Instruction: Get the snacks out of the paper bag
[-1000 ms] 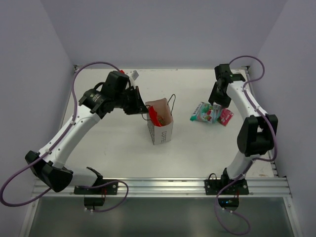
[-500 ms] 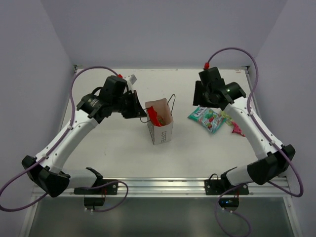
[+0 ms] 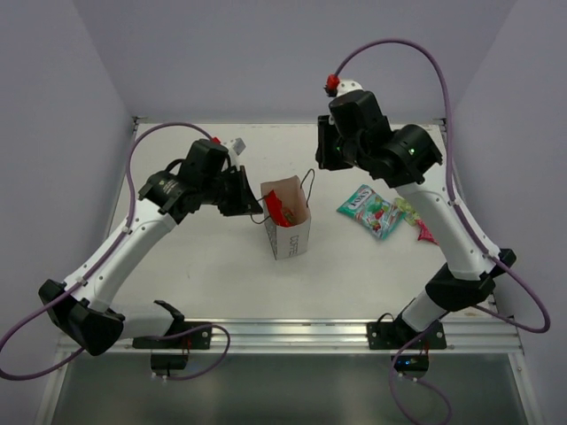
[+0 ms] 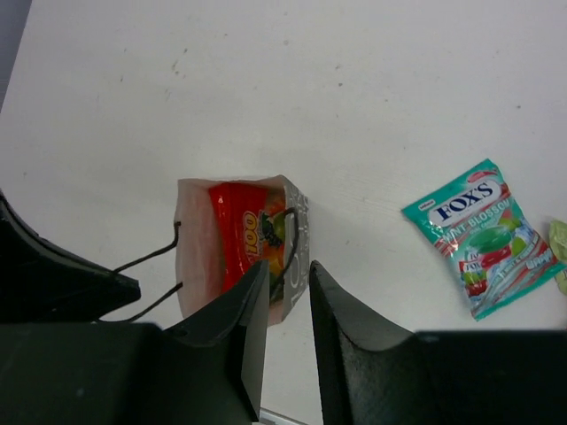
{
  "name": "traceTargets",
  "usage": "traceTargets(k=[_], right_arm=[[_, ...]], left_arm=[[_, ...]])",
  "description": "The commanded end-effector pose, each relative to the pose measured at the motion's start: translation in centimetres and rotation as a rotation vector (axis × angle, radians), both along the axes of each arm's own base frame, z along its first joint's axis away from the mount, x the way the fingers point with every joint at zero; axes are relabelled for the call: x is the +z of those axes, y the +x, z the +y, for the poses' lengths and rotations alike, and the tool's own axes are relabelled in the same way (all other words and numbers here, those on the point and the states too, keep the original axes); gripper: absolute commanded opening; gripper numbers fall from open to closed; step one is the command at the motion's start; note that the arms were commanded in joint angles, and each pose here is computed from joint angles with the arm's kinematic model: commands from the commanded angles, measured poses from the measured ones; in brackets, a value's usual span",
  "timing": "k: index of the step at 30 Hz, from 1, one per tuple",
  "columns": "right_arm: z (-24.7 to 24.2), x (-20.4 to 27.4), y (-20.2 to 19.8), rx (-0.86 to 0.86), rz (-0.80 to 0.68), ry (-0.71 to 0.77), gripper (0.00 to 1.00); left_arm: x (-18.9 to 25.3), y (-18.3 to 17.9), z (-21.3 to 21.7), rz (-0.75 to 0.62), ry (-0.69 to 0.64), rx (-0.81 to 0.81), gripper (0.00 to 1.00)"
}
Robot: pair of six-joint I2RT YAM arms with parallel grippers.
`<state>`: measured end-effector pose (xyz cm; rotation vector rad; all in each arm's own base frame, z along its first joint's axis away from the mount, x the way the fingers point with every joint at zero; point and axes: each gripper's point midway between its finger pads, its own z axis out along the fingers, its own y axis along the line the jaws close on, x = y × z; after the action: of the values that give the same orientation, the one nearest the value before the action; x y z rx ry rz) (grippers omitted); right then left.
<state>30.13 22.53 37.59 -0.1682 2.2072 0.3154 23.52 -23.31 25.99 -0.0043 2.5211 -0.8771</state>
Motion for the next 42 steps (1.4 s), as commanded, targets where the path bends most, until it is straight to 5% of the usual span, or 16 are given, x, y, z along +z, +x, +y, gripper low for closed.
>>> traceTargets(k=[1, 42], right_arm=[[1.8, -0.2, -0.4, 0.071, 0.002, -0.07, 0.29], [12.0, -15.2, -1.1, 0.306, 0.337, -0.118, 0.29]], left_arm=[[0.9, -0.2, 0.0, -0.031, -0.033, -0.012, 0.0], [1.2, -1.5, 1.3, -0.017, -0.037, 0.045, 0.0]])
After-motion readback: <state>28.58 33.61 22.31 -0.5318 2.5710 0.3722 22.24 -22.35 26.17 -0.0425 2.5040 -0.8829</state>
